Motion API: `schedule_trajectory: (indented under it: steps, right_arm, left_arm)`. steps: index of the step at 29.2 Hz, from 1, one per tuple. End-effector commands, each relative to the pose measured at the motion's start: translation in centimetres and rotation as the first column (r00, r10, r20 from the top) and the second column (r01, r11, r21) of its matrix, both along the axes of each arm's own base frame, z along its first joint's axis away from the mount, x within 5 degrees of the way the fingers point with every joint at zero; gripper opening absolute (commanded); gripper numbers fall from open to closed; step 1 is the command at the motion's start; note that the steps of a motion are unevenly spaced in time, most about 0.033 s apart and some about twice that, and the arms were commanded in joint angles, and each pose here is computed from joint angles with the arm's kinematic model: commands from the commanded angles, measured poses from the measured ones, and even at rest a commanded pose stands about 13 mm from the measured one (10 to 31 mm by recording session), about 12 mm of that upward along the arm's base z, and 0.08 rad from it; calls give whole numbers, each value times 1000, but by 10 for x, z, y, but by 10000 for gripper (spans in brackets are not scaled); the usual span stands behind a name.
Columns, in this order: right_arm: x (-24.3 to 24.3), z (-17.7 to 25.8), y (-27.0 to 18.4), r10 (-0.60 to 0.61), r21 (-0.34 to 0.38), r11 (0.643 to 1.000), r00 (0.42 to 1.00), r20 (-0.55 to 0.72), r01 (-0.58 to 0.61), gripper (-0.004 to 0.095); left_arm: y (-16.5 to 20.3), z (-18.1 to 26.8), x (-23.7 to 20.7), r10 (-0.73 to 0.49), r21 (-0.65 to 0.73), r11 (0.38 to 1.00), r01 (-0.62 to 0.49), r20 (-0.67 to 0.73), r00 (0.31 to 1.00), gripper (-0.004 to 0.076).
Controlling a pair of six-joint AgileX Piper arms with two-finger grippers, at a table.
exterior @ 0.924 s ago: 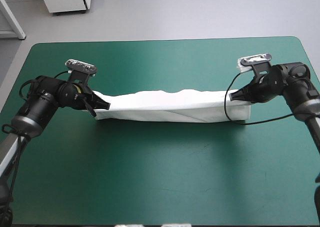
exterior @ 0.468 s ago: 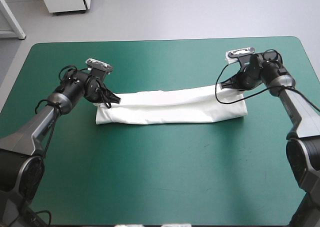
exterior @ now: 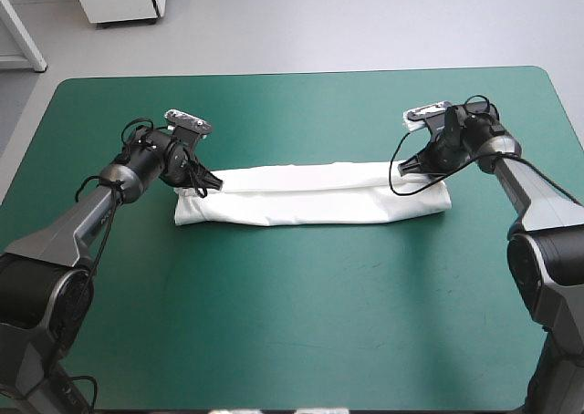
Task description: Fold the cloth
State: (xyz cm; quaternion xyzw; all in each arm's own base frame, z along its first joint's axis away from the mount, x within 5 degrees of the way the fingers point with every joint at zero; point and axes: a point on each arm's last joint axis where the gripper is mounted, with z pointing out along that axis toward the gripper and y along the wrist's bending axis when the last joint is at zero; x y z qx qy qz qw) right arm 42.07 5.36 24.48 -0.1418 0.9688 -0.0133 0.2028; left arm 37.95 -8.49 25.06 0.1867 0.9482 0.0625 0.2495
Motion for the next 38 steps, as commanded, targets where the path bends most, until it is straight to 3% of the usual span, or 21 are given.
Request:
schedule_trajectory:
  steps: [1, 7, 12, 17, 21, 29, 38]
  right_arm:
    - [-4, 39, -7, 0, 1, 1000, 997, 79, -1, 179]
    - [-23, 85, -23, -35, 13, 999, 985, 168, 34, 454]
    - [-58, 135, -46, -111, 38, 994, 959, 259, 105, 481]
    - [-97, 178, -59, -160, 61, 987, 923, 351, 148, 481]
    - [-128, 207, -60, -179, 79, 984, 886, 427, 160, 480]
    - [-162, 223, -66, -242, 65, 969, 857, 455, 239, 468]
    - [-145, 150, -64, -249, 38, 968, 937, 244, 247, 469]
  left_arm:
    - [2, 31, -5, -5, 24, 1000, 4, 56, 998, 92]
    - [12, 74, -16, 43, 74, 996, -49, 78, 996, 314]
    - [13, 130, -40, 87, -56, 995, -77, 189, 978, 324]
    - [-10, 164, -72, -78, -273, 952, 141, 228, 971, 232]
    - [-34, 170, -85, -209, -303, 911, 280, 247, 946, -12]
    - [-89, 143, -74, -348, -382, 827, 412, 227, 909, -9]
    - [-129, 65, -25, -386, -443, 811, 382, 84, 918, -9]
